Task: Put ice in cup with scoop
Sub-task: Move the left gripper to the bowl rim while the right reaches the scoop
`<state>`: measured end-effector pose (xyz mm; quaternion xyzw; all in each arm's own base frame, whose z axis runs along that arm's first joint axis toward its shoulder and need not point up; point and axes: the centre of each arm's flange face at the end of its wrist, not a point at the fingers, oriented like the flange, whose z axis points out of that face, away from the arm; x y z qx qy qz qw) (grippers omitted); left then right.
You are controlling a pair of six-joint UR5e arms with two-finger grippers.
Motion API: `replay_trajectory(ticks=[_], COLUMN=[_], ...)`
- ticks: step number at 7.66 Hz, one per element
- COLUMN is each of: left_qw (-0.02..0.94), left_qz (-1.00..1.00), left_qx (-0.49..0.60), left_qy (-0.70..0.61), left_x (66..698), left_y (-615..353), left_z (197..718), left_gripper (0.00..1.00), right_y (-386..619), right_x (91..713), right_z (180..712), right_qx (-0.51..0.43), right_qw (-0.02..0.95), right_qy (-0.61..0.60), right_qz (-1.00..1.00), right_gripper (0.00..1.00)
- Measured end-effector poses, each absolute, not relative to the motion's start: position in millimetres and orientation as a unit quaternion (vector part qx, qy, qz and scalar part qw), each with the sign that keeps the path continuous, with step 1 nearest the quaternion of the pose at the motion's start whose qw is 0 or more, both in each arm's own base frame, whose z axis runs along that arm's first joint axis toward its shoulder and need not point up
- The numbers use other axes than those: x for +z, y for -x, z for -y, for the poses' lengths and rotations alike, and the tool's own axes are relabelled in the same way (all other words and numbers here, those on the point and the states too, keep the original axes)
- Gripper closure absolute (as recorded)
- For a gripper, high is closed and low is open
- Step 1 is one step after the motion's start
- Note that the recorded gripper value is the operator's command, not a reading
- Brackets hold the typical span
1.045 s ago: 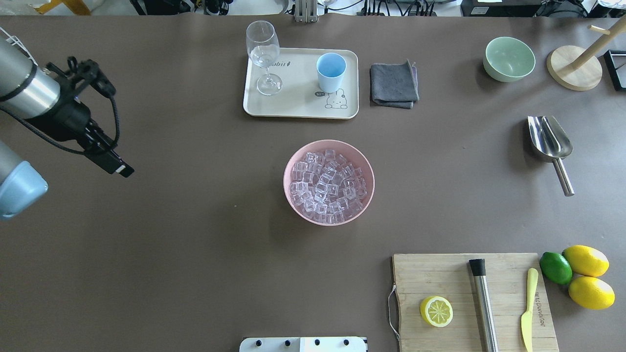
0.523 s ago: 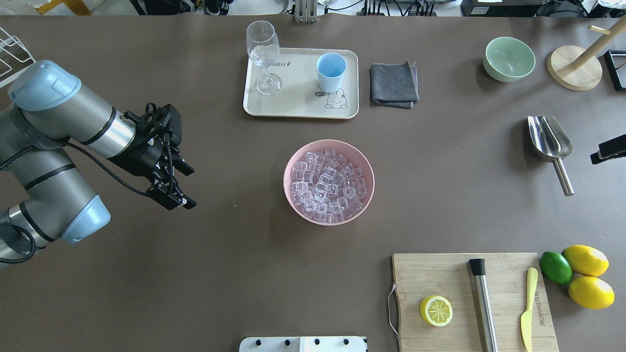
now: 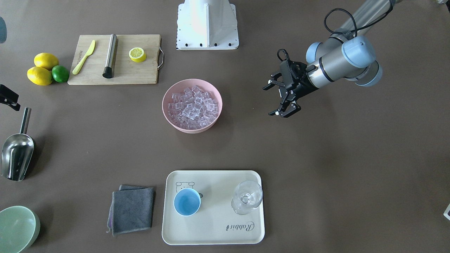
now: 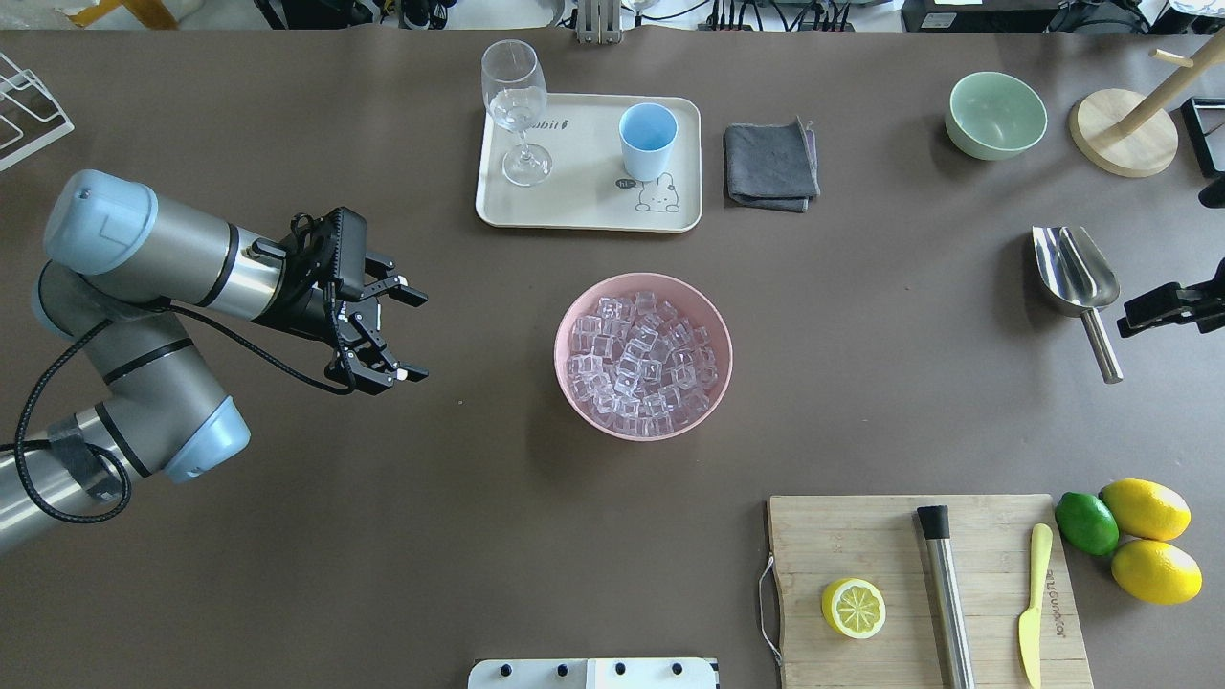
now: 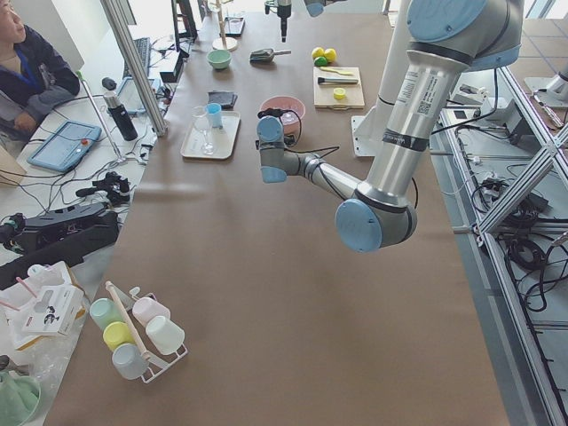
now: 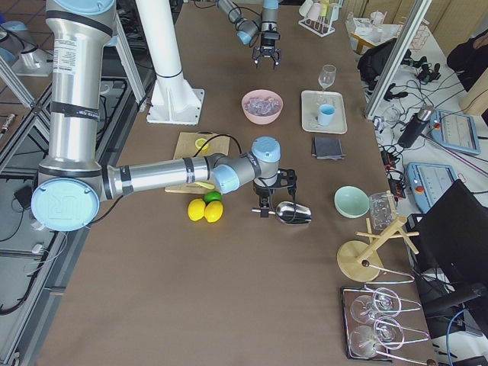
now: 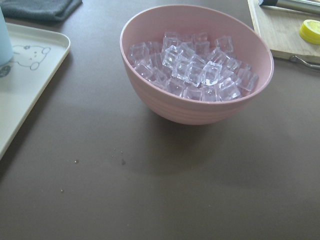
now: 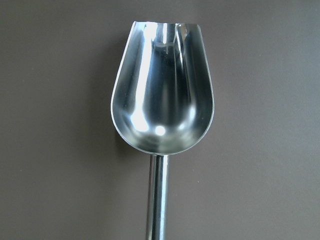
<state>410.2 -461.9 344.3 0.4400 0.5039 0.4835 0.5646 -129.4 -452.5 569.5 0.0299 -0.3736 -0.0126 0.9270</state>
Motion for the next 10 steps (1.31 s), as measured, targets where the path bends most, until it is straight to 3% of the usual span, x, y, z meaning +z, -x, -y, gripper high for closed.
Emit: replay_trajectory(ticks=[4, 10], left_qw=[0.516, 0.567], left_qz=[-0.521, -0.532], left_qx=[0.4, 0.381], left_qy=[-0.551, -0.501], left_x=[339, 321], left_y=[-488, -549], left_z=[407, 427], left_gripper=[0.02, 0.02], right_y=[154, 190], right_x=[577, 603], right_z=[457, 481], right_qx=[-0.029, -0.042], right_qw=[0.93, 0.933], right_qy=[-0.02, 0.006], right_qz=[0.367, 0.357], right_gripper=[0.0, 0.0])
